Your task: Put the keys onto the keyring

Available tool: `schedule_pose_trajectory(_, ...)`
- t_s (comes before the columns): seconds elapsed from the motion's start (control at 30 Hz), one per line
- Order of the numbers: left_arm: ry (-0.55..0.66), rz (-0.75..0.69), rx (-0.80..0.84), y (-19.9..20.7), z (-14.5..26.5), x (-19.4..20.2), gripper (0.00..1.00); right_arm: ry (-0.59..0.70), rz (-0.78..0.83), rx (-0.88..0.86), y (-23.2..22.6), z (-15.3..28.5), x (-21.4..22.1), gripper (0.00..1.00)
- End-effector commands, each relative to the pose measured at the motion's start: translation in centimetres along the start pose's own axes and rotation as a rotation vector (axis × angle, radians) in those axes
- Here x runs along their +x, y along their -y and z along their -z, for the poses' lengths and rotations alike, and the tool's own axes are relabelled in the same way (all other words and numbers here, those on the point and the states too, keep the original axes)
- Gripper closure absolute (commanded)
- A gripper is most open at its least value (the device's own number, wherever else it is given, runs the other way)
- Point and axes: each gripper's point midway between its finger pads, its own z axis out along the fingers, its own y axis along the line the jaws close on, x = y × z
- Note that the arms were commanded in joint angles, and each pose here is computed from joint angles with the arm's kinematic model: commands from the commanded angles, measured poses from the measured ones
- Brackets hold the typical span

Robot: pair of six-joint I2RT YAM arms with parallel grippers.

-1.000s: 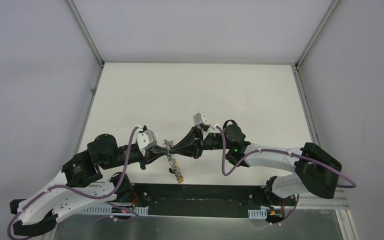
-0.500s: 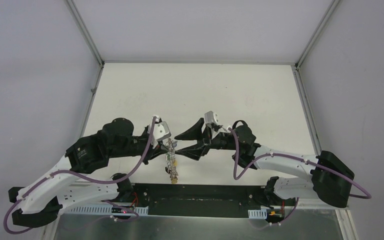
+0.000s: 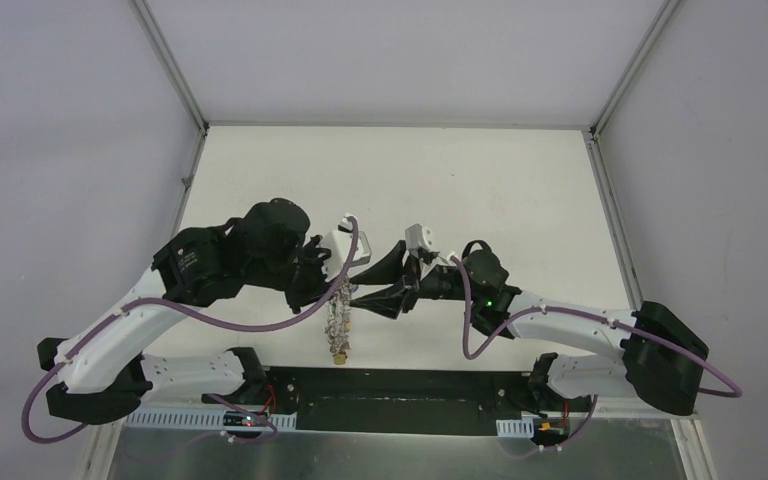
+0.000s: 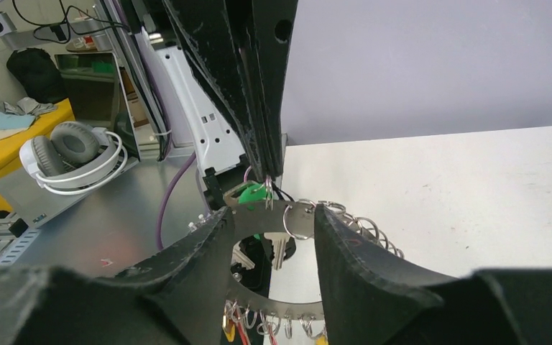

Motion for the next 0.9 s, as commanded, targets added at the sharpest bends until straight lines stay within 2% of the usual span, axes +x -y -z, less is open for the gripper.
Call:
schedule_pose_trajectory(0.0,-0.019,-0.053,0.016,0.2,1.4,-0.9,1.0,0.03,0.035,-0.039,-0.3,-0.8,-1.6,0.55)
schedule_pose_trajectory(0.1,-0.056,-0.06,0.011,-0.1,1.2,-0.8,1.0,0.035,0.026,-0.058,-0.4,-1.1,-1.4,0.61)
schedule_pose_trajectory(0.43,-0.113,-0.075,0.026,-0.2,0.6,-1.0,1.0,0.07,-0.011,-0.104,-0.4,-2.3,-1.7,0.63)
schedule_pose_trajectory(0.63,-0.121,-0.07,0.025,-0.2,0.4,-0.8,1.0,0.072,-0.025,-0.113,-0.3,-2.7,-1.5,0.76)
schedule_pose_trajectory(0.87,-0.123,-0.069,0.029,-0.2,0.2,-0.8,1.0,0.055,-0.038,-0.118,-0.2,-2.8,-0.8,0.77)
